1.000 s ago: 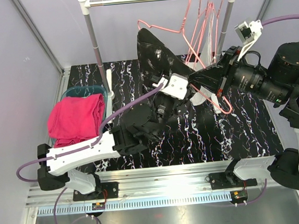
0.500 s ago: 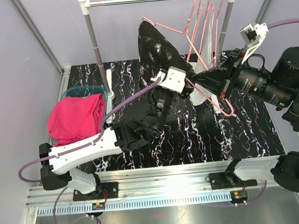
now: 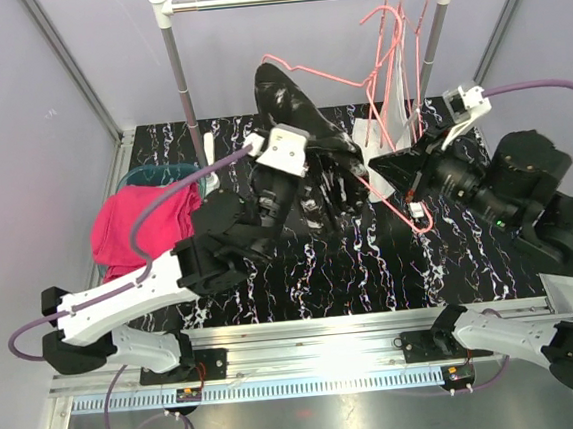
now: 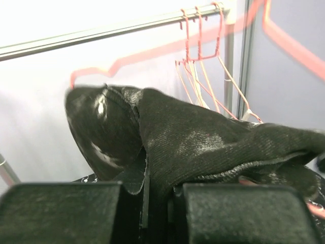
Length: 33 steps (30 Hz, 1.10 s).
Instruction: Remove the trousers from the hanger
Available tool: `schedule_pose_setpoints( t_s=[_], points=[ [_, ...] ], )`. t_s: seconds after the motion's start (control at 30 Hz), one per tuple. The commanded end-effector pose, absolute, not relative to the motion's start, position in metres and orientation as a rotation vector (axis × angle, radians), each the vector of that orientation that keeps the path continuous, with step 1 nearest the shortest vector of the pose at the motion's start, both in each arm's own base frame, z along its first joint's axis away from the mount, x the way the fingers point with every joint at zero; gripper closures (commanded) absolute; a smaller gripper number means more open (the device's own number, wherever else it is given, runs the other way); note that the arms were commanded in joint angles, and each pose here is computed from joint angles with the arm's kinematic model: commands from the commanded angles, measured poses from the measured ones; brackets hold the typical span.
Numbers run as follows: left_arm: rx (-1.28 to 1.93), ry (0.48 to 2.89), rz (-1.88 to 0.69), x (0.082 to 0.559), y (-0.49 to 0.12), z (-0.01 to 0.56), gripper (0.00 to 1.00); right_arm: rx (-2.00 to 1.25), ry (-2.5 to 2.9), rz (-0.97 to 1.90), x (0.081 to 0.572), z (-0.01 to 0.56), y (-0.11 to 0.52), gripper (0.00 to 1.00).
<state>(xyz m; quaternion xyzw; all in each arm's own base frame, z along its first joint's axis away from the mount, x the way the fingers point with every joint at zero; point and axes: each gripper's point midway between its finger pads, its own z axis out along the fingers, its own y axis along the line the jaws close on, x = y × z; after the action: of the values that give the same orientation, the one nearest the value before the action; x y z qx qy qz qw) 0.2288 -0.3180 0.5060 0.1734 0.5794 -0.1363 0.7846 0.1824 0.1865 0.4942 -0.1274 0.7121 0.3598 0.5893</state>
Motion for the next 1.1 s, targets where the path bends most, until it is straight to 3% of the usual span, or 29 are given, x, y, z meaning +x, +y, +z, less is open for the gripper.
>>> schedule_pose_setpoints(
  t_s=[0.0,0.53,0.9,1.07],
  points=[
    [0.184,1.115,-0.462,0.213,-0.272,0.574,1.0,-0.191,1.582,0.768,0.2,0.499,0.174,1.0],
    [0.158,1.083,-0.45,0.199,-0.216,0.609,1.0,-0.181,1.854,0.704,0.222,0.363,0.198,1.0],
    [0.037,1.237,0.08,0.232,-0.133,0.594,1.0,-0.206,1.807,0.662,0.222,0.376,0.189,1.0],
    [-0.094,1.341,0.293,0.249,-0.066,0.549,1.0,-0.202,1.764,0.653,0.214,0.399,0.177,1.0]
  ],
)
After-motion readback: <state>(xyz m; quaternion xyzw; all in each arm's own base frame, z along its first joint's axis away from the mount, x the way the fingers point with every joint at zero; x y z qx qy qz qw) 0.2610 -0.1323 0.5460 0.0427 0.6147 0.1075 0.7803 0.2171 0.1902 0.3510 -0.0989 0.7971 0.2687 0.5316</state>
